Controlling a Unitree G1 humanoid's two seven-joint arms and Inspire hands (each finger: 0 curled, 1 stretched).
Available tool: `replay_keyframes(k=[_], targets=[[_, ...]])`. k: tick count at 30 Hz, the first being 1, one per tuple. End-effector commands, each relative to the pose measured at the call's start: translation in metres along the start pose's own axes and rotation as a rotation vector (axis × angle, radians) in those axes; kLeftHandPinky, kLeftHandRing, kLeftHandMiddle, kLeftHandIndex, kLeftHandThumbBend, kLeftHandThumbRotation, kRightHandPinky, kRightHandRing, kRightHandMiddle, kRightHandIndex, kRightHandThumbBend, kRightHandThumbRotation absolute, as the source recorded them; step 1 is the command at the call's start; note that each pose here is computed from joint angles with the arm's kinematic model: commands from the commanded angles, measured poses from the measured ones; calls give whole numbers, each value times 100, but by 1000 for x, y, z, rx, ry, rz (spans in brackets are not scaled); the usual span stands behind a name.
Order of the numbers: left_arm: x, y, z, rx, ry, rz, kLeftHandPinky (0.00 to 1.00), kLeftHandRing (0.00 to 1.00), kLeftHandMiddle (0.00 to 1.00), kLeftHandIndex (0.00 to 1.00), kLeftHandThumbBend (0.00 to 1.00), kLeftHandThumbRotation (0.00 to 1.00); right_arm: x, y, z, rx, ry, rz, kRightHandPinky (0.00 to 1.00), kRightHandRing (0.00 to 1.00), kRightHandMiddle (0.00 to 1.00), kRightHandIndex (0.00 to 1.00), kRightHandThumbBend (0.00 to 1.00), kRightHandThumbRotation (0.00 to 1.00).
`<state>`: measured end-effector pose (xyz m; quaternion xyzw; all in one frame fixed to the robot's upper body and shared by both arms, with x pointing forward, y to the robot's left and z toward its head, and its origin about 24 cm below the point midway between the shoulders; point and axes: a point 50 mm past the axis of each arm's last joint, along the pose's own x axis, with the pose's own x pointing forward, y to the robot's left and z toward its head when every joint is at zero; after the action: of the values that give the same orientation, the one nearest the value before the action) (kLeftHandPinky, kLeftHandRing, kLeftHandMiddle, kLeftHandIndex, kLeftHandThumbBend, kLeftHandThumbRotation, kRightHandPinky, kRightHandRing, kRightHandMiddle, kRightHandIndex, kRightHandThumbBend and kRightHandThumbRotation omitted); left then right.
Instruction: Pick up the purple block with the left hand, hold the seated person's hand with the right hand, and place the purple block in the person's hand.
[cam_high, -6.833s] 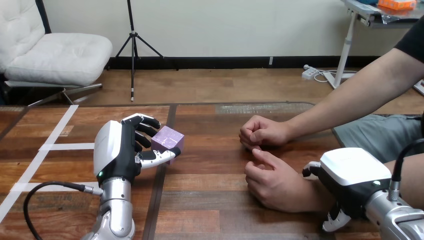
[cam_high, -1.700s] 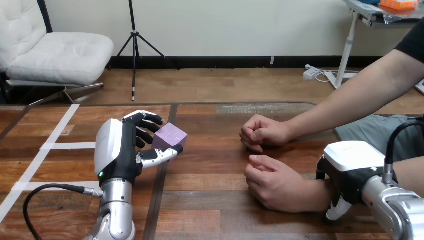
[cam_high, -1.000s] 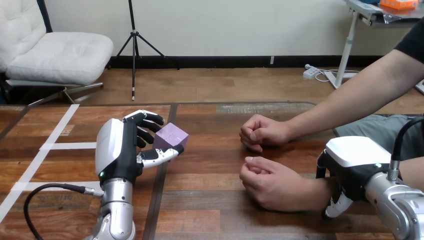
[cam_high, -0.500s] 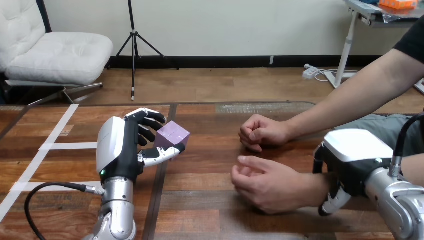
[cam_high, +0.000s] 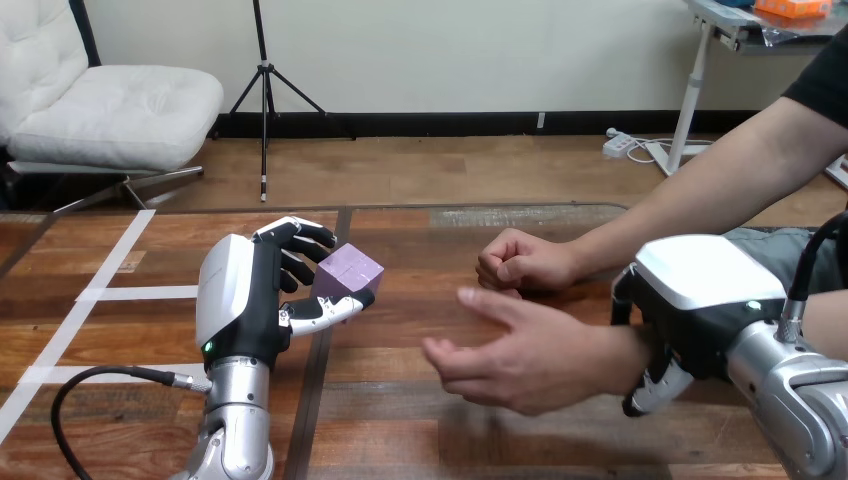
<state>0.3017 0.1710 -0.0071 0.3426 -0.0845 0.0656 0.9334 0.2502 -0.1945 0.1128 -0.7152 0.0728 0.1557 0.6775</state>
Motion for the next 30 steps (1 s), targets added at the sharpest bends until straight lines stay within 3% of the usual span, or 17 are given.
replay_keyframes(k=[1,10,24,30], targets=[[13,8,16,-22,-89,42,41,46,52,56,68,0,-5,-29,4,-20,-28,-154,17,23,33,51,79,0],[12,6,17,-30,-101,34,40,45,52,56,68,0,-4,-30,9,-28,-71,-193,17,24,33,51,81,0],[7,4,22,-62,-136,30,38,44,51,56,68,0,2,-30,15,-40,-98,-184,17,23,33,51,80,0],[5,4,24,-73,-152,31,38,43,51,55,69,0,3,-30,19,-51,-111,-188,23,29,37,52,79,0]])
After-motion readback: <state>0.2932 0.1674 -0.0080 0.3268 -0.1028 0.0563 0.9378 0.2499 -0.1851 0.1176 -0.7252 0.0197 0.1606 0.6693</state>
